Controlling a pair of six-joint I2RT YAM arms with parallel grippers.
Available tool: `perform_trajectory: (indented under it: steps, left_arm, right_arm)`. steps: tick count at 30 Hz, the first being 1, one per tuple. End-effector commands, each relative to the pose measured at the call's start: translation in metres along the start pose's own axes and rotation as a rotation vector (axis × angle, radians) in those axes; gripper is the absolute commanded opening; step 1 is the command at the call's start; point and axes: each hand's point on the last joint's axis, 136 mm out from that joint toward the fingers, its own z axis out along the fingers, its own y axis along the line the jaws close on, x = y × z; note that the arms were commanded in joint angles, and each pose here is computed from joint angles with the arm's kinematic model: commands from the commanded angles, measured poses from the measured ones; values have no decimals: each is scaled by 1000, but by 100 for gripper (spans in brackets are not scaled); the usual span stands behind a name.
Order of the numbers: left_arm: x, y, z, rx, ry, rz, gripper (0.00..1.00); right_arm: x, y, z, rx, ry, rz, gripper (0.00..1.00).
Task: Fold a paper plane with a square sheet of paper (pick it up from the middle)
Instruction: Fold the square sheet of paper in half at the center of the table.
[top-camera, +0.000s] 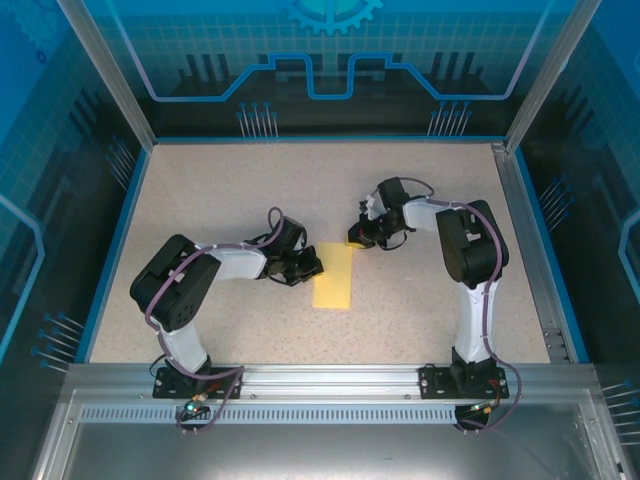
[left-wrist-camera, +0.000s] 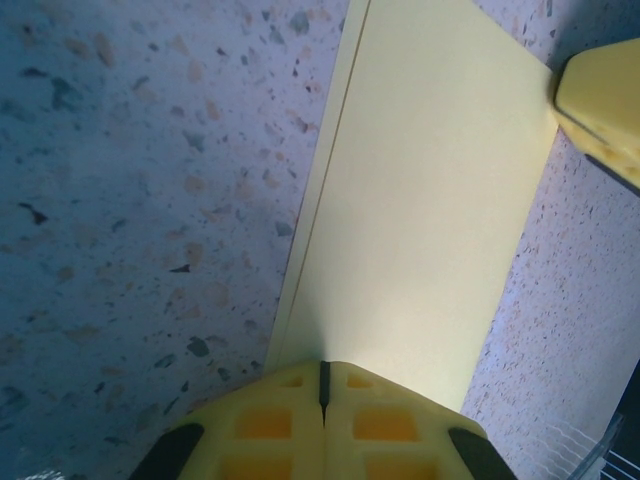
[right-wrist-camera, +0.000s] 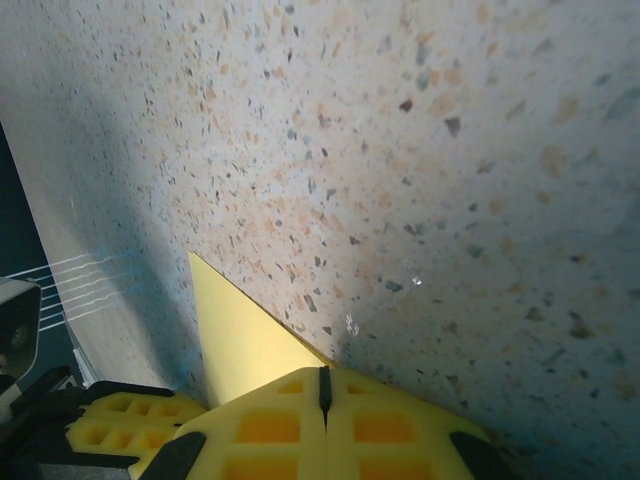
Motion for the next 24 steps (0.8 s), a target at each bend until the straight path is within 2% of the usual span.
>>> perform_trajectory:
  steps: [1, 14, 21, 24]
  left_arm:
    - [14, 28, 4, -104, 43, -16, 0]
    - [14, 26, 3, -95, 45, -14, 0]
    - [13, 19, 3, -72, 44, -13, 0]
    - [10, 11, 0, -55, 41, -7, 0]
  right_arm:
    - [-12, 12, -17, -32, -19, 5, 0]
    - [11, -28, 14, 47, 64, 95, 1]
    - [1, 14, -21, 5, 5, 12, 4]
    - [10, 27, -35, -6, -25, -25, 7]
